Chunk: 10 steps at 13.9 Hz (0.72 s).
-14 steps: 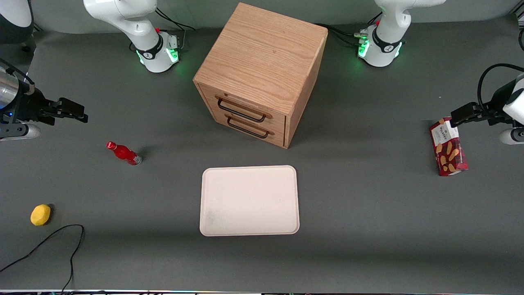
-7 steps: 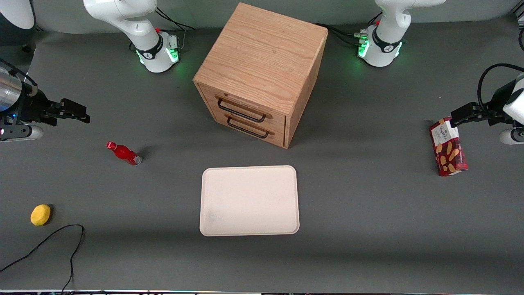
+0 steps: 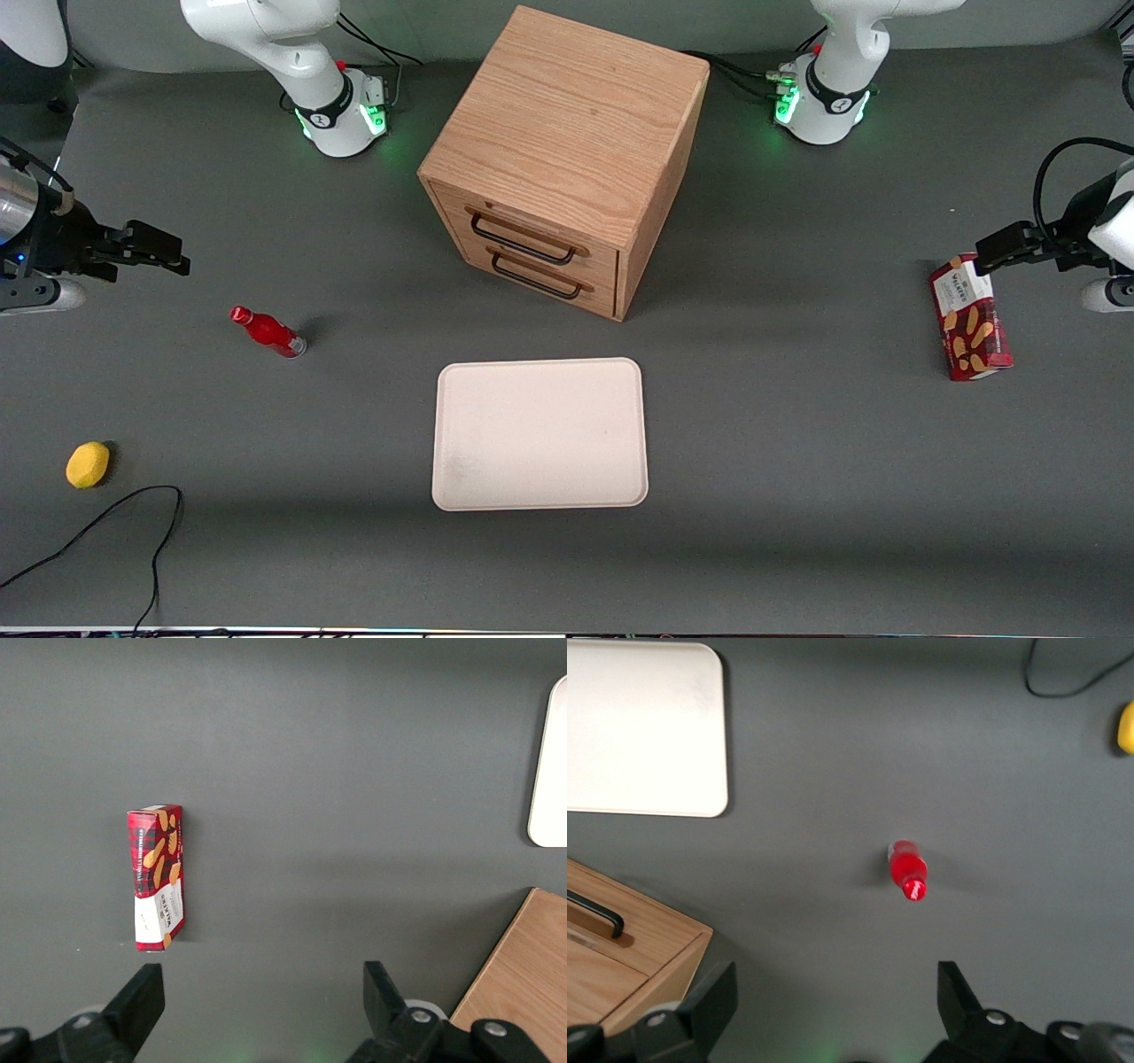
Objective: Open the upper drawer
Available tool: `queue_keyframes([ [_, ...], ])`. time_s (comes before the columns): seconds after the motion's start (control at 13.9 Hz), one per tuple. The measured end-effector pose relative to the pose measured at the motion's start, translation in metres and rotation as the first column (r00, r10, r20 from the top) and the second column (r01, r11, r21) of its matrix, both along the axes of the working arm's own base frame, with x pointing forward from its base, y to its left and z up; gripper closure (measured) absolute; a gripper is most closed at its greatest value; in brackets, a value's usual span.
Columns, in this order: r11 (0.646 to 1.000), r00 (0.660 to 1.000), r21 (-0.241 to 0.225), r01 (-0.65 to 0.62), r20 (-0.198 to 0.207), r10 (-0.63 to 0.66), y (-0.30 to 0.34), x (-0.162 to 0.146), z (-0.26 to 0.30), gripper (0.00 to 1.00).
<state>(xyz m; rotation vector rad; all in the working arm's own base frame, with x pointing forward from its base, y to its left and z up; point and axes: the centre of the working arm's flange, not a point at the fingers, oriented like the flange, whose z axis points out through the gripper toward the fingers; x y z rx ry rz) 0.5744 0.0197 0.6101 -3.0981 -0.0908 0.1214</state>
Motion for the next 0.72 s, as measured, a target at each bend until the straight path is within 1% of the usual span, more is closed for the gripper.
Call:
queue_keyframes([
  [0.14,1.000,1.000,0.020,-0.010,0.011,0.010,0.005,0.004,0.004,0.00],
  [0.36,0.999,1.000,0.030,-0.018,0.020,0.017,0.009,0.007,0.007,0.00],
  [0.57,0.997,0.999,0.064,-0.037,0.016,0.036,0.023,0.012,0.003,0.00],
  [0.72,0.994,0.997,0.071,-0.079,0.008,0.079,0.045,0.020,-0.006,0.00],
])
